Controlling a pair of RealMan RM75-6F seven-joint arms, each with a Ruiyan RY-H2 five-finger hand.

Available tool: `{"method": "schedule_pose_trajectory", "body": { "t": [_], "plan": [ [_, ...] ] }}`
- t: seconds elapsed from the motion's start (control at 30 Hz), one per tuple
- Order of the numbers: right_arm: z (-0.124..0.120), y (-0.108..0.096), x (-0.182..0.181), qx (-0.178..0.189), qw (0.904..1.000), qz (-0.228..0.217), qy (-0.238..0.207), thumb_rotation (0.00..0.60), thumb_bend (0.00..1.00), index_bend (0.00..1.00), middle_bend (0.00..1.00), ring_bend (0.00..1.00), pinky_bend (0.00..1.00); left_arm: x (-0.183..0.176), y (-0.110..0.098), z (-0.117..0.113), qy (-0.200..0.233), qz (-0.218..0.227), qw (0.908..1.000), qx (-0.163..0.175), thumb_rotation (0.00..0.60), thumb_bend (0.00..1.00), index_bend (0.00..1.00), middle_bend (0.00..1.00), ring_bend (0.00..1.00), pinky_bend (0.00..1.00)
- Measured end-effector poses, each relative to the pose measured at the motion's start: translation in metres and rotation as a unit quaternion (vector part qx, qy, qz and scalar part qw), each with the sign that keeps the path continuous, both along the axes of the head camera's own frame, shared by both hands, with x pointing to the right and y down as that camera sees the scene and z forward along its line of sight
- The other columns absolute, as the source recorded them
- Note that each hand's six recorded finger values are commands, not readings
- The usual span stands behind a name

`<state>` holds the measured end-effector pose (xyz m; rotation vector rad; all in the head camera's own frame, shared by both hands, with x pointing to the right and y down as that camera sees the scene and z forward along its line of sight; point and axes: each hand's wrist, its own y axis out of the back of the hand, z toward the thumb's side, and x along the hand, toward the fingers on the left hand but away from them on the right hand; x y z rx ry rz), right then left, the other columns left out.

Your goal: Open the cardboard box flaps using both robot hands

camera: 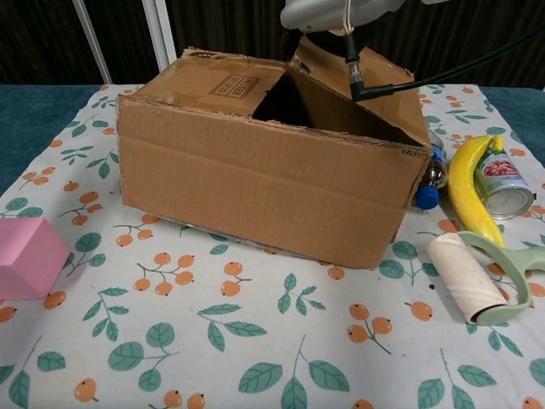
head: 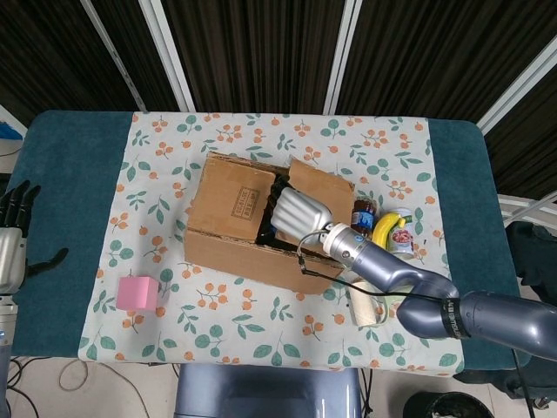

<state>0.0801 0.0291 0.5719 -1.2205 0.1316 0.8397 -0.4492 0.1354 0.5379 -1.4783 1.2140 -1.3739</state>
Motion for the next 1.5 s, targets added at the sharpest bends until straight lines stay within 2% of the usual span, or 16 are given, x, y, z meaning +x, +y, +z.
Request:
{"method": "schedule_pose_trajectory", "body": {
  "t": [0.93, 1.5],
  "plan": [
    [-0.045, -0.004, 0.033, 0.019, 0.9994, 0.028, 0.011, 0.6, 1.0, 0.48, 0.3, 0.24, 0.28, 0.008, 0.0, -0.007, 0.005, 0.014, 0.9999, 0.007, 0.6, 0.13, 0.0, 0.0, 0.0, 0.09],
    [-0.06, 0.007, 0.065, 0.021, 0.998, 0.057, 0.015, 0.6, 1.0, 0.48, 0.3, 0.24, 0.28, 0.017, 0.0, -0.017, 0.016, 0.029, 0.9993, 0.016, 0.6, 0.13, 0.0, 0.0, 0.0, 0.09]
  ]
}}
